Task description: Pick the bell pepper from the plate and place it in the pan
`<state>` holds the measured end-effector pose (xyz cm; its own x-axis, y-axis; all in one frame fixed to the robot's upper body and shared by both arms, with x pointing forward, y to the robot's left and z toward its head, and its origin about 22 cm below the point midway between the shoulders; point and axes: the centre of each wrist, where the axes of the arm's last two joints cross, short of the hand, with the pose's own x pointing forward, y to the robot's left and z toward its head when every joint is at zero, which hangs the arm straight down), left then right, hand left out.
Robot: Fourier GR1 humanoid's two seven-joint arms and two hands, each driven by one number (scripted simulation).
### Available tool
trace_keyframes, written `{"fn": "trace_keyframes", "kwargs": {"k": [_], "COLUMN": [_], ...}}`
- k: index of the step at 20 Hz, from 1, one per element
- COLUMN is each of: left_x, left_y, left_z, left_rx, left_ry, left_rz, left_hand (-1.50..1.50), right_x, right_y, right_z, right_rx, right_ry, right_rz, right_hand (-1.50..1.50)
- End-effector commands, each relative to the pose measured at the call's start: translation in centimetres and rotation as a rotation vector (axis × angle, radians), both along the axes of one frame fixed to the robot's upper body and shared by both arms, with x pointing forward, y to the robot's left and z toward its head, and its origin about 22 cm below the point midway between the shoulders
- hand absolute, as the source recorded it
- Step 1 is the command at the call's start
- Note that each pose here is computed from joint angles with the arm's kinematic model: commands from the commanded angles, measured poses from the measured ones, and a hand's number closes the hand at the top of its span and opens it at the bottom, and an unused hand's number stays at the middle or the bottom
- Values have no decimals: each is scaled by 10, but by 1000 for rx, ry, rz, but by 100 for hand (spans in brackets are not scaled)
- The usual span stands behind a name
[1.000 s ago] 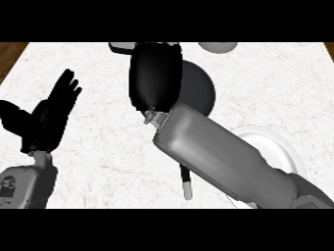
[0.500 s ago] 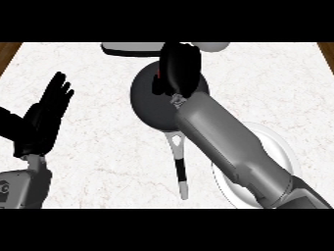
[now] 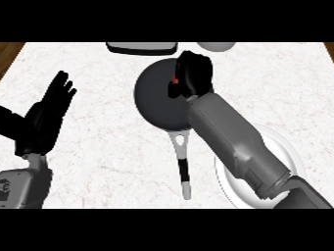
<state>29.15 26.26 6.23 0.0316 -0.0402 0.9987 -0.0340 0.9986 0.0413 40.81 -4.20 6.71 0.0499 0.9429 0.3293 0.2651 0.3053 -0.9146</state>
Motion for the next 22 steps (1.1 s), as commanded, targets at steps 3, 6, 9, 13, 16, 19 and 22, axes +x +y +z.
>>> {"fn": "trace_keyframes", "kwargs": {"k": [3,6,9,13,16,19,22], "left_x": [6,-5,-12,-3,-6,-16,-16], "left_y": [-28,1,8,7,3,-7,6], "left_z": [1,-2,-11,0,-6,-3,-13], "left_rx": [9,-6,-8,0,0,-2,-10], "left_ry": [-20,2,-6,7,9,7,20], "left_rz": [-25,13,1,16,19,33,69], "left_hand": [0,0,0,0,0,0,0], "right_x": [7,4,-2,11,-2,0,-8], "right_y": [-28,-43,-50,-50,-56,-64,-99], "right_z": [-27,-45,-59,-32,-48,-35,-41], "right_rx": [156,201,222,375,511,683,793], "right_ry": [157,211,209,23,-47,-84,-104], "right_rz": [-166,-98,-50,-26,-25,-23,6], "right_hand": [-150,-150,-150,-150,-150,-150,-150]}}
